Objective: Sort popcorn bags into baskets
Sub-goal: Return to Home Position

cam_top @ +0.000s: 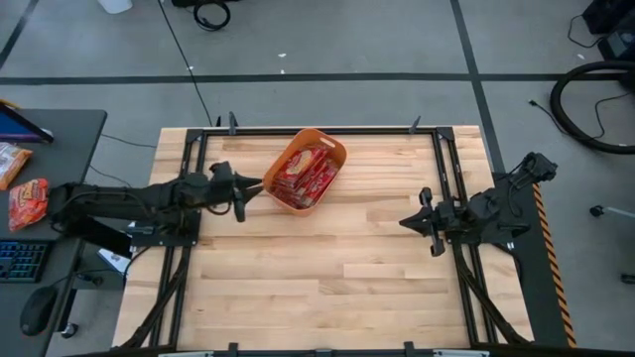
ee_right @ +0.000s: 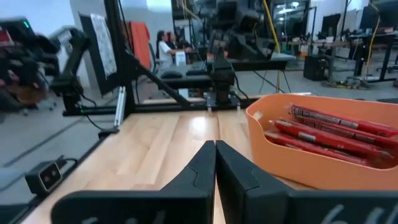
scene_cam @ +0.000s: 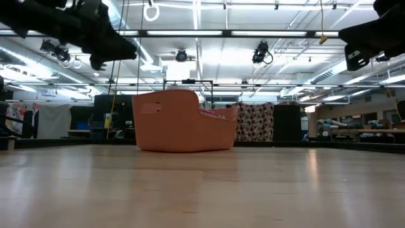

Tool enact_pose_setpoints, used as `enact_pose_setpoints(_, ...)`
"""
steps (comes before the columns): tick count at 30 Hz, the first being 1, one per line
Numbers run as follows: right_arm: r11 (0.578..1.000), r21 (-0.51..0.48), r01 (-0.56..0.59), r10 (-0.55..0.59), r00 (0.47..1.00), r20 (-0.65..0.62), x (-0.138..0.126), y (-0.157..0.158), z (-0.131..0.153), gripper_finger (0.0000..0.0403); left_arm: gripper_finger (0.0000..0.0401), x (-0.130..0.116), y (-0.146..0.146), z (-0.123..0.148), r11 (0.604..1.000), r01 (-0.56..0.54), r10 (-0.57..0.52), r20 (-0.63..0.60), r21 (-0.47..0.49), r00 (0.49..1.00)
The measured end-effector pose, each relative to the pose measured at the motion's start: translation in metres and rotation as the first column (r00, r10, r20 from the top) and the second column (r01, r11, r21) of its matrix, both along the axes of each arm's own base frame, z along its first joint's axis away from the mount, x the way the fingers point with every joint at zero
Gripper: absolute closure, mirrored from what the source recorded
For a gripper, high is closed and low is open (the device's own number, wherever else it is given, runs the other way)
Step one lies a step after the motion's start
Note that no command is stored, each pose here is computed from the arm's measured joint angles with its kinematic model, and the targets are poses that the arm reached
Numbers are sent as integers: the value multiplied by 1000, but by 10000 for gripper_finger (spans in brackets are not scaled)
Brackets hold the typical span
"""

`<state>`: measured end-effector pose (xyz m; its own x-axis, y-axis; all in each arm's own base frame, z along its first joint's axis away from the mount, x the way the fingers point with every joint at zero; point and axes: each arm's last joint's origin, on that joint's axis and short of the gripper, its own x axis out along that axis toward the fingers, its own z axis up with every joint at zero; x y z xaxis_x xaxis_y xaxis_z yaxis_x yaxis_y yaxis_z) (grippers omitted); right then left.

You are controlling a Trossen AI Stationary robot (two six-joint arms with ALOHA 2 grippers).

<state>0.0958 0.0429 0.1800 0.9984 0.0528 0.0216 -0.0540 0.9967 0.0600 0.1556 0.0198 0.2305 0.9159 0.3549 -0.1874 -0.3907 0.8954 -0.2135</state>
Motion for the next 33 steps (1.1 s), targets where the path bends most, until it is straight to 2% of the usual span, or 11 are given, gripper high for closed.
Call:
enact_pose_setpoints(3, 1000, 9, 0, -1, 1000, 31, -3, -2, -2, 387, 285, -10, -1, -11, 1000, -2, 2, 38, 4, 999)
enact_pose_setpoints(12, 997, -78, -10, 17, 996, 89, -9, -5, -4, 387, 285, -31, -7, -37, 996, -19, 5, 164, 89, 986)
enact_pose_setpoints(16, 993, -121, -5, 17, 995, 103, -9, -5, -3, 387, 285, -37, -11, -49, 990, -38, 14, 178, 133, 984)
enact_pose_setpoints(20, 994, -110, -6, 18, 995, 103, -9, -5, -3, 387, 285, -41, -16, -57, 984, -33, 1, 174, 177, 985)
enact_pose_setpoints(25, 997, -77, -16, 23, 996, 92, -10, -4, -3, 392, 285, -47, -19, -54, 976, -2, -42, 196, 216, 980)
enact_pose_setpoints(30, 990, -35, 140, -136, 986, 101, -10, -8, -1, 390, 285, -51, -21, -52, 962, 29, -85, 198, 270, 976)
enact_pose_setpoints(33, 984, -35, 173, -169, 981, 98, -10, -9, -1, 384, 285, -52, -21, -52, 954, 30, -89, 185, 299, 979)
